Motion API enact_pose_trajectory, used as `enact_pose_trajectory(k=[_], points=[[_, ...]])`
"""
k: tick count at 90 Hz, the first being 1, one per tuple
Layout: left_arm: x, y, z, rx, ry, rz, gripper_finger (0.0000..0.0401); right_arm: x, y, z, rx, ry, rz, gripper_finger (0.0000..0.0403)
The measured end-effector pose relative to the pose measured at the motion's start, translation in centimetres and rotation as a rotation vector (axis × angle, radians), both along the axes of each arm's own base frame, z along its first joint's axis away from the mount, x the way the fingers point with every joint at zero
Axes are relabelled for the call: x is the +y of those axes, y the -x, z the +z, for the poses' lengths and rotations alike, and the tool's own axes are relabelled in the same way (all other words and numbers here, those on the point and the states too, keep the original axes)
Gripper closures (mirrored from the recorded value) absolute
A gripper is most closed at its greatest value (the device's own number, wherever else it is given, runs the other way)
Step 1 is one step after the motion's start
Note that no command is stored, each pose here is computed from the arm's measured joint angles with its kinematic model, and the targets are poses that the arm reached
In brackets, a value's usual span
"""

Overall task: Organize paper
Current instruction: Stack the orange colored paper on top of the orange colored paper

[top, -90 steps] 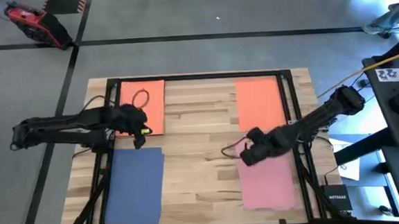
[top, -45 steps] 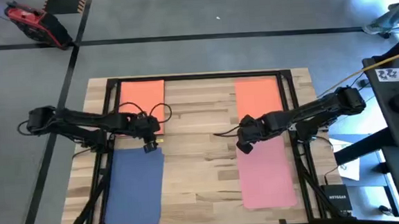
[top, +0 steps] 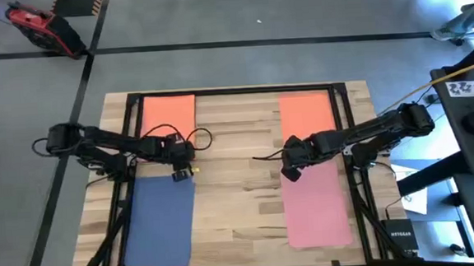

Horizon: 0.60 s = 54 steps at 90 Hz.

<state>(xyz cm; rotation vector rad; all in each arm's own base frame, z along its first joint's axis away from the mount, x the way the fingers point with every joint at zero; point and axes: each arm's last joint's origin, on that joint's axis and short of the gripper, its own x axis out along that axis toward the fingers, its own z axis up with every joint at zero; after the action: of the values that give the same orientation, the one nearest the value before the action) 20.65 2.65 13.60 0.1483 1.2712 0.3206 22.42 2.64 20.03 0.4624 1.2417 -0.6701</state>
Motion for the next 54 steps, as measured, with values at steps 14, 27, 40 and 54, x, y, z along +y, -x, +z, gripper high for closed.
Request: enact_pose_trajectory(k=[14, 27, 40, 54], points=[[0.0, -0.1, -0.2, 0.014, -0.007, -0.012, 0.0278, 0.0, 0.0, 0.0, 0.000, 0.007, -0.001, 0.0403], [-0.3, -0.2, 0.7, 0.023, -0.003, -0.028, 0.0327, 0.0, 0.0, 0.0, 0.000, 0.008, -0.001, 0.0403], [-0.5, -1.0, 2.3, -0.021, 0.020, -0.057, 0.0391, 0.0, 0.0, 0.0, -0.002, 0.017, -0.002, 0.0403], [-0.5, -1.8, 3.3, -0.067, 0.043, -0.070, 0.0399, -0.1, 0.0, 0.0, -0.004, 0.032, -0.004, 0.0403]])
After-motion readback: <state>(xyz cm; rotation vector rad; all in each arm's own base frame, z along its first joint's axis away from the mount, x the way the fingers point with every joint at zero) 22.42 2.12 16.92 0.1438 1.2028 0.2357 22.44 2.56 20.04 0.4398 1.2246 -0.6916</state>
